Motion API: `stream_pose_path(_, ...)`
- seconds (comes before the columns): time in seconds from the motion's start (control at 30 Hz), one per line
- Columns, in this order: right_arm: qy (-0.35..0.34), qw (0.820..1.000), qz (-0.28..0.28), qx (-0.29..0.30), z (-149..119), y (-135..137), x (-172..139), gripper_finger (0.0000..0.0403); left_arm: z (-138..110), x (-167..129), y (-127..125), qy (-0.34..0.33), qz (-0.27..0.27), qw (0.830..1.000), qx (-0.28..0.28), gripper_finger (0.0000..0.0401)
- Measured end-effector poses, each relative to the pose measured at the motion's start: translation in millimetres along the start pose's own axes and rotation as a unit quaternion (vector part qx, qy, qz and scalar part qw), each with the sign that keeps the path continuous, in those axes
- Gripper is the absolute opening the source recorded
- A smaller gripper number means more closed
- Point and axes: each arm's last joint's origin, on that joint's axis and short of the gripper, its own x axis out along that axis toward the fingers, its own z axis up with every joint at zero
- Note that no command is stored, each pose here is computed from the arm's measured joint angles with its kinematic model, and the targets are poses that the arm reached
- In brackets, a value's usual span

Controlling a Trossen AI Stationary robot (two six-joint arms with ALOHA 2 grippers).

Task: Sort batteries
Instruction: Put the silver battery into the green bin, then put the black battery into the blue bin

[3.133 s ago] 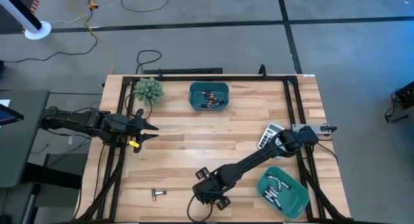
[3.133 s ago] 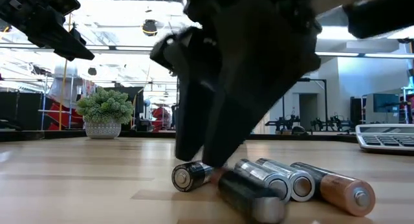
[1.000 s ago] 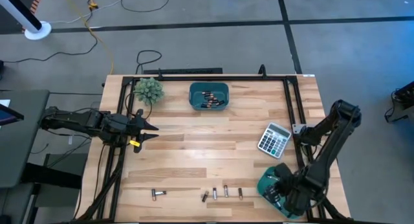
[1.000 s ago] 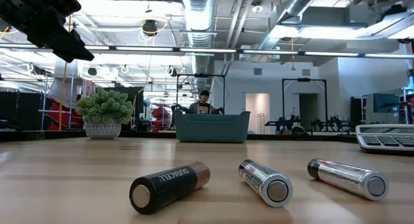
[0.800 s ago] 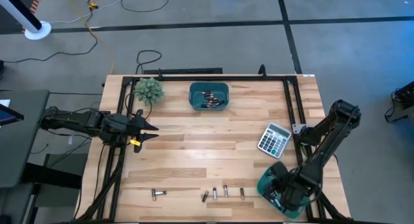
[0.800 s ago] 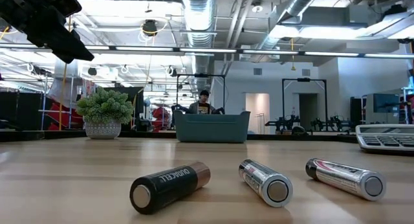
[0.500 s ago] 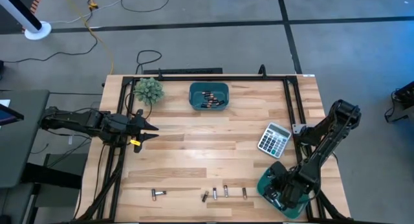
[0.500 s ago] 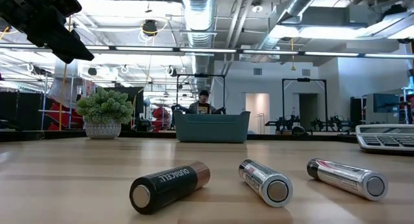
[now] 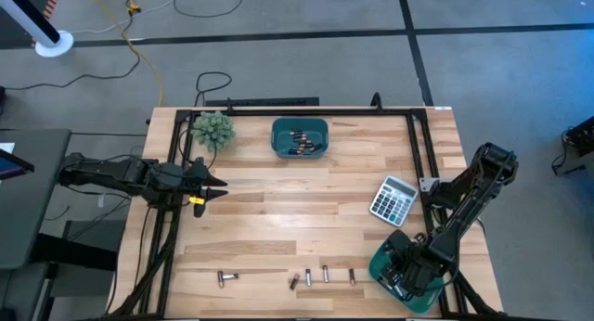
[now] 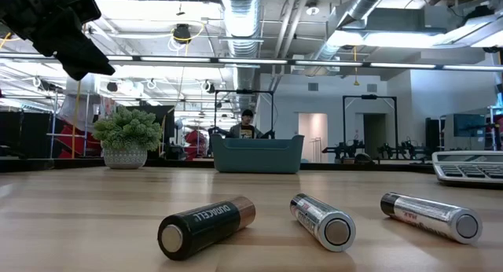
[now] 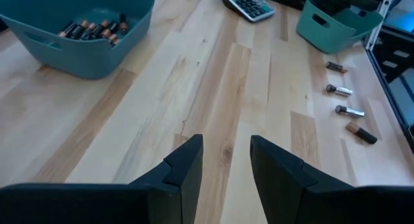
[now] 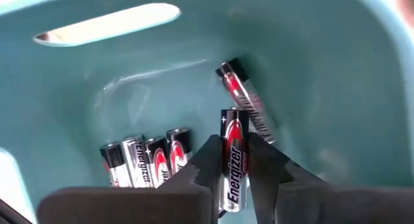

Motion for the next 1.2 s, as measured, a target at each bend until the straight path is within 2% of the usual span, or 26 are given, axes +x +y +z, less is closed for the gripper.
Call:
stream_pose_path(0.17,0.001,1.000,0.003,-0.001,-1,0,0,0.0094,0,0,0,-0.001,0.003,1.000,-0.002,0.0125)
stream_pose_path(0.37,0.003,1.000,0.004,-0.011,-5,-1,-1,0.0126,1,6,0,0.005,0.040,0.999,0.004,0.0125)
stream_pose_path(0.63,-0.002,1.000,-0.009,-0.014,-5,-4,-1,0.0167,25,23,-13,0.043,0.066,0.996,0.043,0.0125)
stream_pose_path(0.8,-0.002,1.000,-0.009,-0.014,-5,-4,-1,0.0177,48,39,-33,0.077,0.057,0.990,0.104,0.0125)
stream_pose_path(1.0,0.000,1.000,-0.004,-0.013,-5,-3,-1,0.0178,71,56,-66,0.136,0.057,0.974,0.172,0.0125)
stream_pose_path(1.1,0.003,1.000,0.004,-0.012,-6,-1,-1,0.0178,79,62,-81,0.171,0.066,0.971,0.151,0.0125)
stream_pose_path(1.2,0.006,1.000,0.011,-0.010,-6,0,-1,0.0178,85,65,-90,0.201,0.091,0.972,0.083,0.0125)
